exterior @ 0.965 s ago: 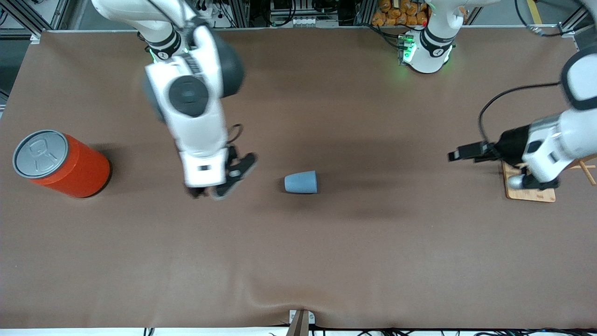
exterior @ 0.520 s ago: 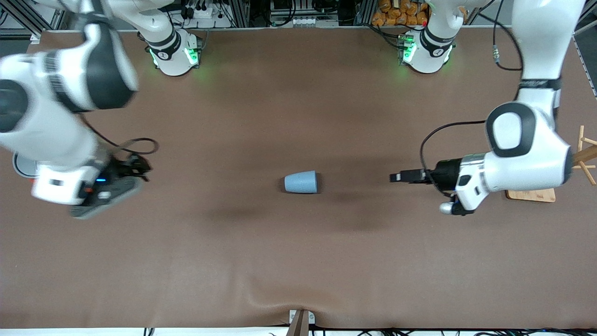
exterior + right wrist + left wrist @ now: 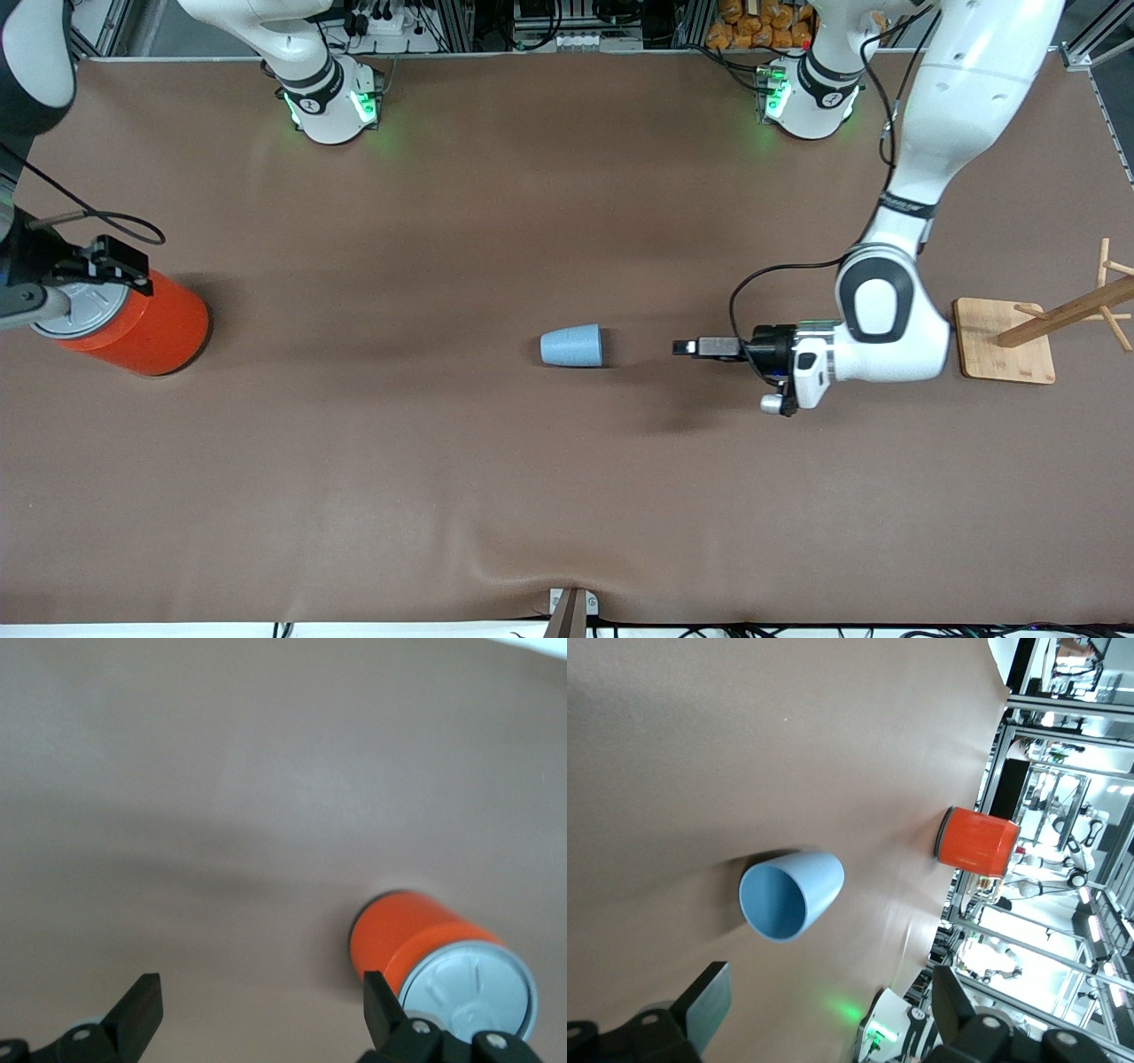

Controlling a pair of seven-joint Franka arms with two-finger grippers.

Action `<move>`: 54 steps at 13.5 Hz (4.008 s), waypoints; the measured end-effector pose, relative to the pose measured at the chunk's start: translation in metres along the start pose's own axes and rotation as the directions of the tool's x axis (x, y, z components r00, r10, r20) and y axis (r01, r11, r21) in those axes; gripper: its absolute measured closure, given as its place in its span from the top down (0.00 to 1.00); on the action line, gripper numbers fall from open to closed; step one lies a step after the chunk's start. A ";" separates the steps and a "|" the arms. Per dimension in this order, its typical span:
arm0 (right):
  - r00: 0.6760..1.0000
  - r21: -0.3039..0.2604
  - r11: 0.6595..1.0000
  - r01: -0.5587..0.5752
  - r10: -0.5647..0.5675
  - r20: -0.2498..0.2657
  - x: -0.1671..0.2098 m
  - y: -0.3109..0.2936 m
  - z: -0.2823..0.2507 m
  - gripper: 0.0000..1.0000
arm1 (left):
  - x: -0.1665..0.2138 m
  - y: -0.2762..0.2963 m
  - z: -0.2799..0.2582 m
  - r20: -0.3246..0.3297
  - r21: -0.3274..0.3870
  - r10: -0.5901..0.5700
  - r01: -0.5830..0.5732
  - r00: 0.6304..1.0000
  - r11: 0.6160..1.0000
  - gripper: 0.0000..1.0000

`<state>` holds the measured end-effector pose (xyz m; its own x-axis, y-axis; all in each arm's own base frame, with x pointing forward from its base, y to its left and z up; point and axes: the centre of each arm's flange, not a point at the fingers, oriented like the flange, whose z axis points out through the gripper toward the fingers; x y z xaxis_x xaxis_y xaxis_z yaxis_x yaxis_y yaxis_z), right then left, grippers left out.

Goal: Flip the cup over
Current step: 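Grasp the blue cup's base end with the left gripper, then lift the blue cup with the left gripper and turn it opening-up, then lower the blue cup upright onto the table beside the wooden stand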

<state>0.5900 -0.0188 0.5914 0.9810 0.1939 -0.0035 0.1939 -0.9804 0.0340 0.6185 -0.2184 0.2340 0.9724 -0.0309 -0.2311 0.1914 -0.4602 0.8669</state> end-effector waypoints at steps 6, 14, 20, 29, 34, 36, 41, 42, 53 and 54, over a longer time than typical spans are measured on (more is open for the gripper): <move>0.984 0.021 0.984 -0.176 0.176 0.010 -0.023 0.017 -0.005 1.00 | -0.005 -0.011 0.066 -0.013 -0.125 -0.011 0.009 1.000 0.992 1.00; 0.969 0.049 0.968 -0.246 0.245 0.028 -0.038 0.018 -0.019 1.00 | -0.016 -0.037 0.125 -0.026 -0.181 -0.044 0.039 0.999 0.983 1.00; 0.971 0.050 0.970 -0.237 0.236 0.035 -0.046 0.008 -0.031 1.00 | -0.020 -0.036 0.149 -0.024 -0.173 -0.048 0.043 0.999 0.984 1.00; 0.971 0.052 0.971 -0.233 0.228 0.077 -0.058 0.004 -0.058 1.00 | -0.021 -0.042 0.175 -0.018 -0.151 -0.040 0.037 0.999 0.988 0.58; 0.969 0.061 0.970 -0.237 0.231 0.091 -0.059 0.005 -0.056 1.00 | -0.013 -0.044 0.163 -0.041 -0.164 -0.008 0.002 0.999 0.987 0.06; 0.969 0.064 0.969 -0.237 0.230 0.094 -0.057 0.005 -0.054 1.00 | -0.011 -0.043 0.161 -0.048 -0.161 -0.010 0.002 0.999 0.987 0.05; 0.968 0.066 0.969 -0.239 0.232 0.095 -0.058 0.006 -0.054 1.00 | 0.007 0.003 0.123 -0.001 -0.234 -0.105 0.102 0.994 0.967 0.05; 0.968 0.066 0.969 -0.238 0.231 0.094 -0.058 0.005 -0.055 1.00 | 0.009 0.025 0.108 0.025 -0.214 -0.122 0.125 0.992 0.969 0.05; 0.969 0.068 0.969 -0.237 0.231 0.091 -0.057 0.005 -0.055 1.00 | -0.025 0.095 -0.093 -0.059 0.632 0.027 0.016 0.998 0.775 0.05; 0.969 0.068 0.969 -0.237 0.231 0.091 -0.057 0.005 -0.055 1.00 | -0.033 0.087 -0.108 -0.051 0.712 0.057 -0.004 0.997 0.702 0.05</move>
<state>0.5345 -0.0331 0.6469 0.9954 -0.0414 -0.0866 -0.0445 -0.9984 -0.0342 0.6173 -0.1617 0.3651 0.9872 -0.0121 -0.1589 0.0358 -0.9548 0.2950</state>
